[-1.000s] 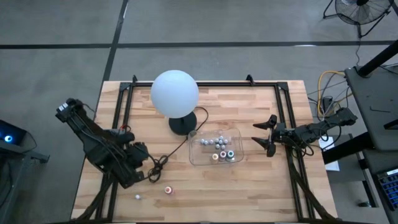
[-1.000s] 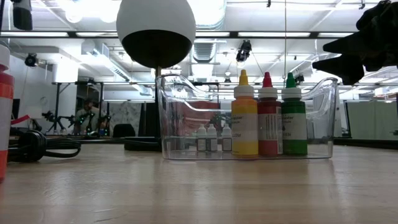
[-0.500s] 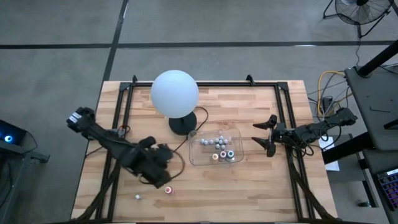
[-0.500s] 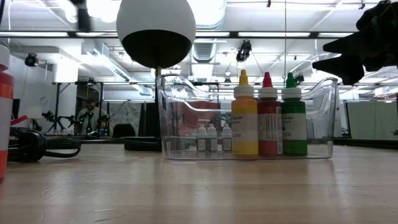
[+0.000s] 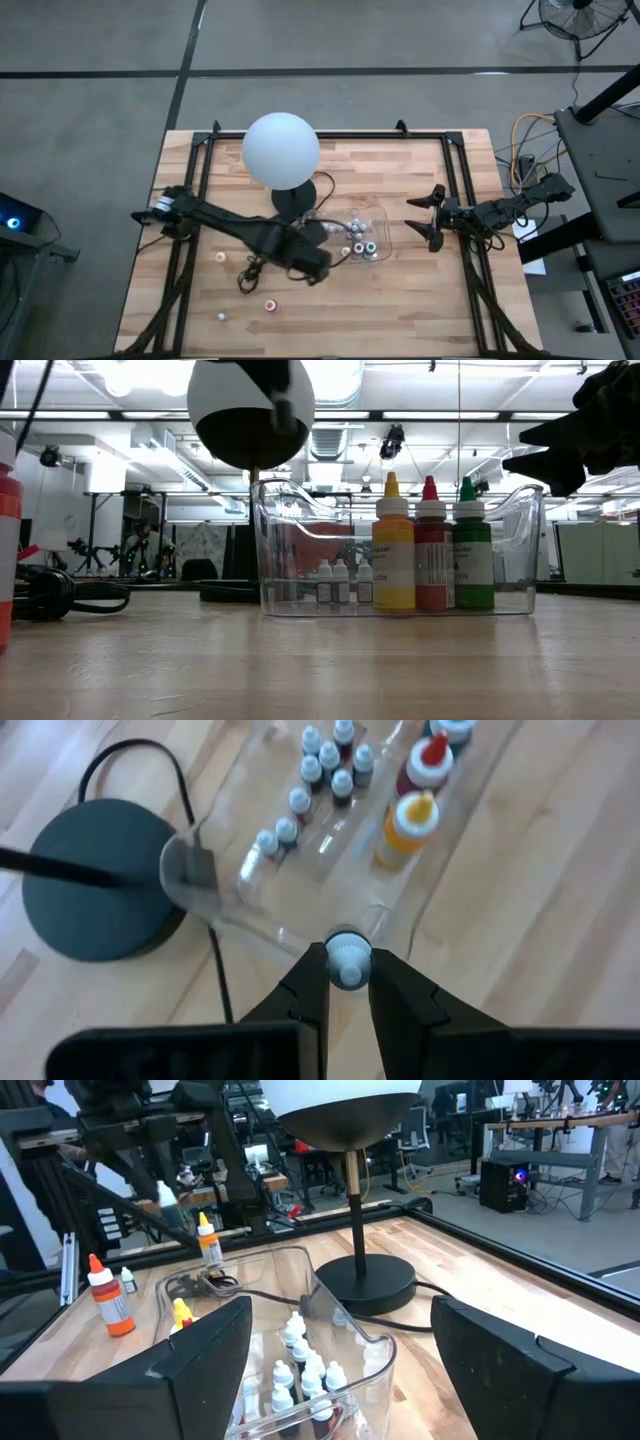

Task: Pick & Place food coloring
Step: Put the small green food coloring bottle into the transparent bin, then put the small brown food coloring bottle into the transparent bin

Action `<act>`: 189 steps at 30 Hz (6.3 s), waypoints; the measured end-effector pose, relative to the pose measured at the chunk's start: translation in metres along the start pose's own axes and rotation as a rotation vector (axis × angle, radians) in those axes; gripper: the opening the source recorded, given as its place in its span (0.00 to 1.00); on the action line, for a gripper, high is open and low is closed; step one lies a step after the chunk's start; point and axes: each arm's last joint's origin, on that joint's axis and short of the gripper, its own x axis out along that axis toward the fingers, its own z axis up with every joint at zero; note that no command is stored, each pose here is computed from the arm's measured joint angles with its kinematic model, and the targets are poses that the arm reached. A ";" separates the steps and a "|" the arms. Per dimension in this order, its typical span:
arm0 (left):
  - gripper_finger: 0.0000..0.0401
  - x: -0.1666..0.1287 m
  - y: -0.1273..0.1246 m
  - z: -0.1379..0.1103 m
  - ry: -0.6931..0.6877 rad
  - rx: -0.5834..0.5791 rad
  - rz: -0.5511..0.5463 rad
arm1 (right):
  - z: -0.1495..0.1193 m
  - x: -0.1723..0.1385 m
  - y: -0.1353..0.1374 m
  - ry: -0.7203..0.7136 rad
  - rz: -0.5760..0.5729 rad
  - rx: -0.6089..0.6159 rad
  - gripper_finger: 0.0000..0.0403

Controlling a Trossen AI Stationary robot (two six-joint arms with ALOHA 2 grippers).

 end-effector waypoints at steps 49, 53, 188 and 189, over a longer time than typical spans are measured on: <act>0.08 0.122 -0.007 0.040 0.096 0.334 0.118 | 0.000 0.000 0.000 0.000 -0.001 0.000 0.76; 0.08 0.128 -0.009 0.038 0.096 0.426 0.088 | 0.000 0.000 0.000 0.000 -0.001 0.000 0.75; 0.57 -0.067 -0.012 -0.081 0.126 -0.168 0.028 | 0.000 0.000 0.000 0.005 -0.001 -0.004 0.77; 0.57 -0.070 -0.011 -0.085 0.131 -0.162 0.021 | -0.001 0.000 0.000 0.005 -0.002 -0.004 0.77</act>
